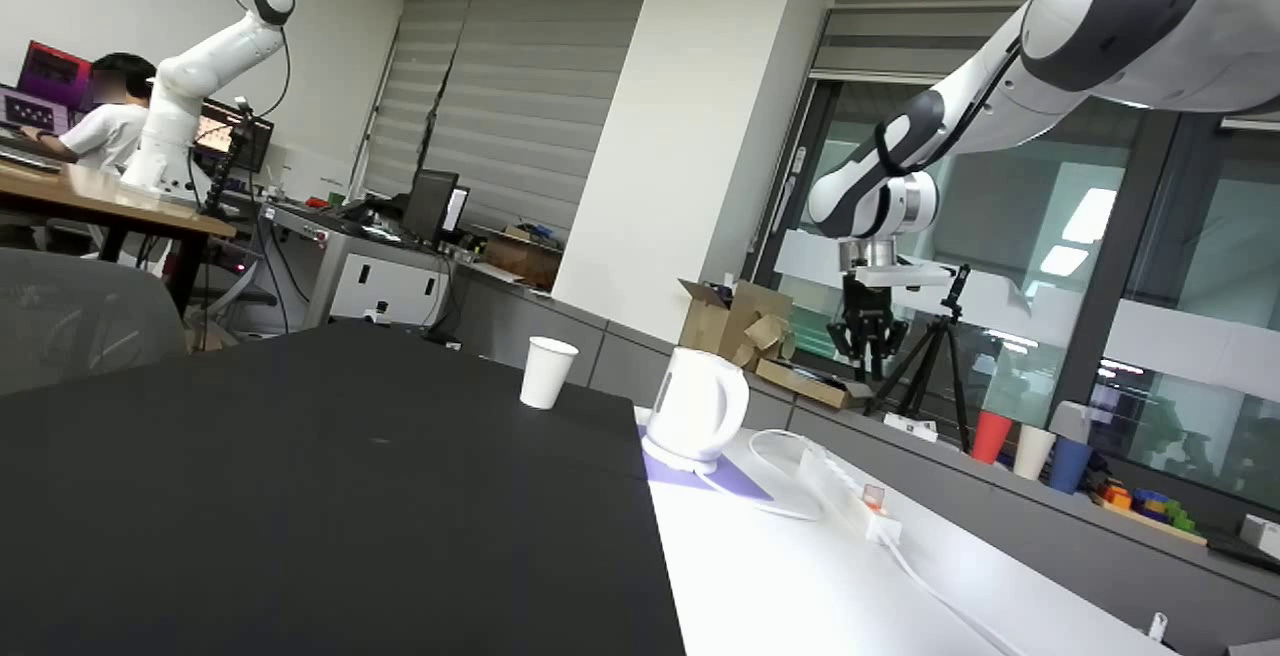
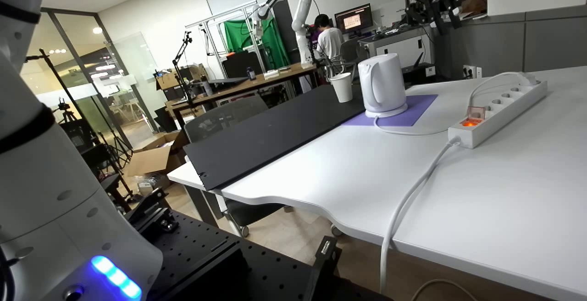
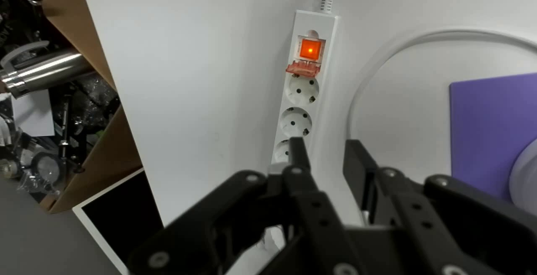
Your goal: Turn on the big switch on the adapter
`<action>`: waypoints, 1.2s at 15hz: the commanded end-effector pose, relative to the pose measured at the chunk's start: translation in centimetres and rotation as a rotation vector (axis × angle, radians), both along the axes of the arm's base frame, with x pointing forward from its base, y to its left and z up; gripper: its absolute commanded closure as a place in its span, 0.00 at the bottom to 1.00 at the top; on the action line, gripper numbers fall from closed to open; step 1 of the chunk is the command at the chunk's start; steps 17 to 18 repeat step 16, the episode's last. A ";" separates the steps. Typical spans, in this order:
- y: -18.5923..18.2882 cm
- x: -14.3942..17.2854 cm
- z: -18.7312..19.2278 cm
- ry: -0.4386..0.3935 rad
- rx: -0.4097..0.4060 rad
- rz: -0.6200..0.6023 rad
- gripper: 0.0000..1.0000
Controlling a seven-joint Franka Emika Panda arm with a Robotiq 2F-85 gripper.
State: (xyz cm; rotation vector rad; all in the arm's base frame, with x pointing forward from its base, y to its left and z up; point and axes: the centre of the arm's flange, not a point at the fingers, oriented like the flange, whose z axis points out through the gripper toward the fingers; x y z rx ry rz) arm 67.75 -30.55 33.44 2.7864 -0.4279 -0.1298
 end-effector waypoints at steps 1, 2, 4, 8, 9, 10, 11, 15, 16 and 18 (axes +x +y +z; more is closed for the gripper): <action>0.9 -1.0 1.2 0.022 -0.026 -0.011 0.40; 1.0 -1.1 1.3 0.025 -0.028 -0.011 0.33; 1.0 -1.1 1.4 0.032 -0.035 -0.007 0.19; 0.9 -1.2 1.6 0.036 -0.042 -0.002 0.00; 0.9 -1.2 1.6 0.036 -0.042 -0.002 0.00; 0.8 -1.2 1.7 0.030 -0.043 -0.006 0.00; 0.7 -1.2 1.8 0.028 -0.045 -0.015 0.00; 0.1 -0.2 0.8 0.027 -0.034 0.015 0.00; 0.1 -0.2 0.8 0.026 -0.034 0.014 0.00; 0.1 -0.2 0.8 0.026 -0.034 0.014 0.00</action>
